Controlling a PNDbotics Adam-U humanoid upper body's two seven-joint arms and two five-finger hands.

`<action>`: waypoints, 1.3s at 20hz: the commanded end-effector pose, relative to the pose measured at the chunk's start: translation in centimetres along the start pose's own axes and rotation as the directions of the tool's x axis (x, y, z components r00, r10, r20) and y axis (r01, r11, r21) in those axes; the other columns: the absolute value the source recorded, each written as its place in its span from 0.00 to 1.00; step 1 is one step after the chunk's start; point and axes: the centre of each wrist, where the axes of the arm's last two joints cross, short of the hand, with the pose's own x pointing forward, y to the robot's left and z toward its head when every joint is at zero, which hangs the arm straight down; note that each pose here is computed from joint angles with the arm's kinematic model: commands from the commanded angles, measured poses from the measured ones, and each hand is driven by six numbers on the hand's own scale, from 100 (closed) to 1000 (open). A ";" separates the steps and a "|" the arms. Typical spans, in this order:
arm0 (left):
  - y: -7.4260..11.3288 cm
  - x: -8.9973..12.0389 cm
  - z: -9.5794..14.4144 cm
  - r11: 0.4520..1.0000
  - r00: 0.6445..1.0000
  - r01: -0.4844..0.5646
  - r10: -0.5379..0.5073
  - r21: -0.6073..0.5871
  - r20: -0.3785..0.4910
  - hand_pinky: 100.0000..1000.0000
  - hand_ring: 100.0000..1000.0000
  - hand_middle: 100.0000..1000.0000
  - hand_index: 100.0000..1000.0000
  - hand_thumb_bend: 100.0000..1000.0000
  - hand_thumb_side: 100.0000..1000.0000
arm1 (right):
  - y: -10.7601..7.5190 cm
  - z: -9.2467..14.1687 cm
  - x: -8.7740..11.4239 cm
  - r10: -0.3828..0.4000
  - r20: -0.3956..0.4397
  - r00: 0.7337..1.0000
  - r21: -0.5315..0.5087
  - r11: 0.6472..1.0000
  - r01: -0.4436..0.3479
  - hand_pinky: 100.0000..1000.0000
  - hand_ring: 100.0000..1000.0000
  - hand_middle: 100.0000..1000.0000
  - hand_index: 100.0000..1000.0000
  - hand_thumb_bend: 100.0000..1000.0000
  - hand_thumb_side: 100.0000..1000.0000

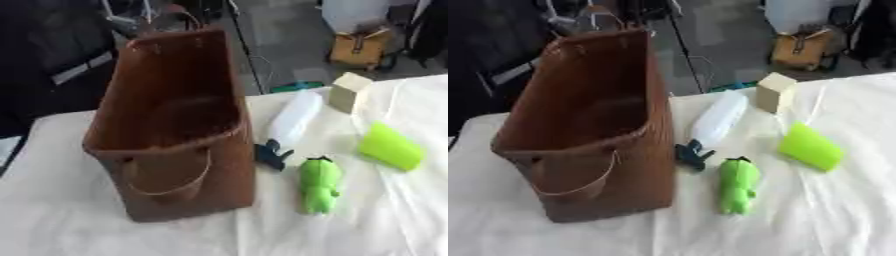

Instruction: Pick up objects on the table and place them in the box.

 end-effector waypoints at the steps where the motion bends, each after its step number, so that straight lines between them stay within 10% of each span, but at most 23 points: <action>1: 0.0 0.4 -1.2 1.000 0.998 -0.025 0.025 0.001 0.061 0.67 0.68 0.75 0.71 0.00 0.77 | -1.5 -1.7 0.2 0.056 0.058 0.997 0.127 0.990 -0.063 0.98 0.92 0.90 0.92 0.00 0.87; 26: -0.8 0.8 -1.2 0.998 0.997 -0.059 0.060 -0.027 0.058 0.66 0.69 0.75 0.70 0.00 0.75 | 2.7 -1.2 -7.7 0.053 0.053 0.997 0.637 0.767 -0.074 1.00 1.00 0.94 0.96 0.08 0.93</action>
